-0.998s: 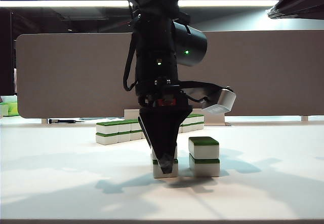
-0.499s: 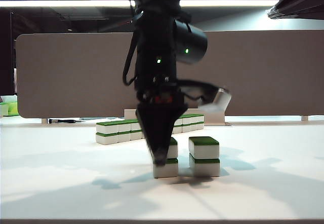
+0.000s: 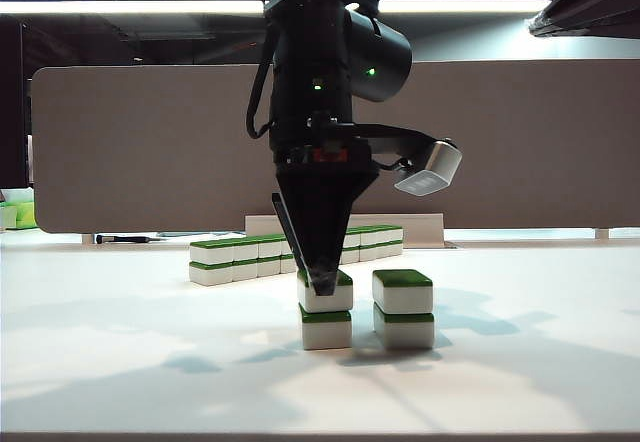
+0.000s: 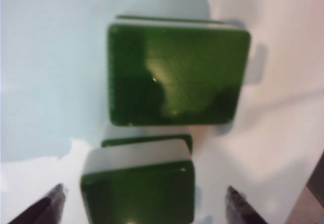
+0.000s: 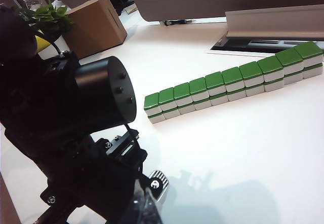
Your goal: Take a mahjong tile from the mahjong wall and then place it on the table close to you.
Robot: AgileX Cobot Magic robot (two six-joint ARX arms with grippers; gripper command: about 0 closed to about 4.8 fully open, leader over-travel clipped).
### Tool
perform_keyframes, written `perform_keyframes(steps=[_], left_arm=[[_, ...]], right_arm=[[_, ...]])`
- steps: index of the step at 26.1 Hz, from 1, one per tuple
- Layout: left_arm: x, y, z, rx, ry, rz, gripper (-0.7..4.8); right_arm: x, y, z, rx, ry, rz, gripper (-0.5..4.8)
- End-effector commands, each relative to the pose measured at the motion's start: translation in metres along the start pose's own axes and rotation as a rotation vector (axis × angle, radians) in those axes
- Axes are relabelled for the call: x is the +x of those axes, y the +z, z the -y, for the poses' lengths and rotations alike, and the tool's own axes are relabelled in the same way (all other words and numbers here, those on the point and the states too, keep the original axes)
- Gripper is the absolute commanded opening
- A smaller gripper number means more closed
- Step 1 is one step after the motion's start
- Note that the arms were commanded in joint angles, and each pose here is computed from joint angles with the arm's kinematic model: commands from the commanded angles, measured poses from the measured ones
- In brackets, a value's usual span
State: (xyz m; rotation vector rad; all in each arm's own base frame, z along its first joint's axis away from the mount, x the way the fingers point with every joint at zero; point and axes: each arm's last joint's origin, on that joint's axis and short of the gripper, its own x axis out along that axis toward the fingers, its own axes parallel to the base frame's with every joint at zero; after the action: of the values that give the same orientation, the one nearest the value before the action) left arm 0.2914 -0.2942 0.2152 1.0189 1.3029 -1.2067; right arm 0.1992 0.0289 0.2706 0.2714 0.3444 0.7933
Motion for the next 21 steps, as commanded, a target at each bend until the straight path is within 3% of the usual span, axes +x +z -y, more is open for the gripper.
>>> perform_keyframes(steps=[1, 12, 21], left_arm=[[-0.002, -0.002, 0.003, -0.001, -0.02, -0.014, 4.06], [-0.009, -0.001, 0.002, -0.039, 0.004, -0.013, 4.08], [-0.058, 0.001, -0.002, -0.089, 0.115, 0.036, 4.03]], right_arm=[[0.0, 0.003, -0.001, -0.019, 0.006, 0.016, -0.01], [0.0, 0.003, -0.001, -0.018, 0.01, 0.015, -0.01], [0.0, 0.0, -0.003, 0.01, 0.053, -0.015, -0.01]])
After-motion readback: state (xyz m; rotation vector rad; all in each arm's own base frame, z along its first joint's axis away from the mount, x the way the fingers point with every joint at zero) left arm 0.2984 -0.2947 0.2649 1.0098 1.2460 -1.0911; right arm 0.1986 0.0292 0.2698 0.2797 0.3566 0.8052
